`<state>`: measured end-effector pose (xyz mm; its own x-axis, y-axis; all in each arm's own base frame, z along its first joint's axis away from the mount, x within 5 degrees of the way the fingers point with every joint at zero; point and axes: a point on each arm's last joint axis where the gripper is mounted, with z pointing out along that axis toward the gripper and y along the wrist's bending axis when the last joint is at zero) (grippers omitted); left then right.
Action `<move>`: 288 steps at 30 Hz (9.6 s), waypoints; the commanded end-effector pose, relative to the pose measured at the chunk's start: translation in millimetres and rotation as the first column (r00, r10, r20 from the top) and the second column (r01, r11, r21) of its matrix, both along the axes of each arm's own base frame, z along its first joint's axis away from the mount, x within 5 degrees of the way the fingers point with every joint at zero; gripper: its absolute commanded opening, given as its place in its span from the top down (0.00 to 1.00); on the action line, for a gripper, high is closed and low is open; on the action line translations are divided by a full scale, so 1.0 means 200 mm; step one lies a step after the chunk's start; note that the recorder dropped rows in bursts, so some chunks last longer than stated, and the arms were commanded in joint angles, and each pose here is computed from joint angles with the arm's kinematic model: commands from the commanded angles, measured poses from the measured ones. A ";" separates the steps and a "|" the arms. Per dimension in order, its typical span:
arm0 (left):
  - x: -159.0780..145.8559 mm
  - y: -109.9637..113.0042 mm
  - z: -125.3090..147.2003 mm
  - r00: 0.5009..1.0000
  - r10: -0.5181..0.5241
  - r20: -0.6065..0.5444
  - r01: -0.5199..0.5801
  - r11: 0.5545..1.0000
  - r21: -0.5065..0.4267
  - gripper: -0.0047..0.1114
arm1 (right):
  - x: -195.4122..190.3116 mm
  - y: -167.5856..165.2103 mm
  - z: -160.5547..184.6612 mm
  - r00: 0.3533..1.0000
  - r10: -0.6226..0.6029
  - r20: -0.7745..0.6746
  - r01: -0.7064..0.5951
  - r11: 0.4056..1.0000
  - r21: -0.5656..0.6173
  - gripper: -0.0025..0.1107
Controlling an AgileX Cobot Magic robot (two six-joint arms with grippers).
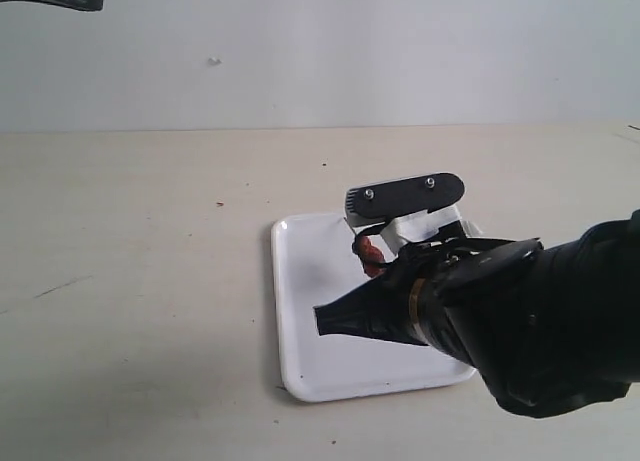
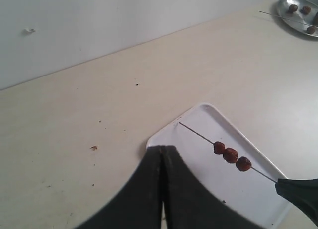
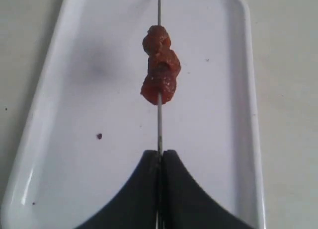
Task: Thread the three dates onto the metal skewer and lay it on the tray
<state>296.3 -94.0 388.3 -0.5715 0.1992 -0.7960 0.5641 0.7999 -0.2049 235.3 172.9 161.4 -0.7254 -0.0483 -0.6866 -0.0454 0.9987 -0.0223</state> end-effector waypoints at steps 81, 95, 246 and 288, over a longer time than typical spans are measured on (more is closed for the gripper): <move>-1.06 0.20 -0.31 0.934 0.164 0.317 -0.071 0.955 -0.287 0.96 | -0.50 -0.51 0.39 0.958 -0.079 0.276 -0.005 0.957 0.291 0.98; -1.06 0.20 -0.31 0.934 0.164 0.317 -0.071 0.955 -0.287 0.96 | -0.54 -0.55 0.45 0.941 -0.099 0.325 -0.025 0.934 0.355 0.98; -1.14 0.44 -0.90 0.659 0.564 0.497 -0.494 0.823 -0.279 0.96 | -0.85 -0.90 0.27 0.615 -0.228 0.755 0.108 0.973 0.206 0.98; -1.14 0.44 -0.90 0.659 0.564 0.497 -0.494 0.823 -0.279 0.96 | -0.85 -0.90 0.27 0.615 -0.227 0.755 0.108 0.973 0.204 0.98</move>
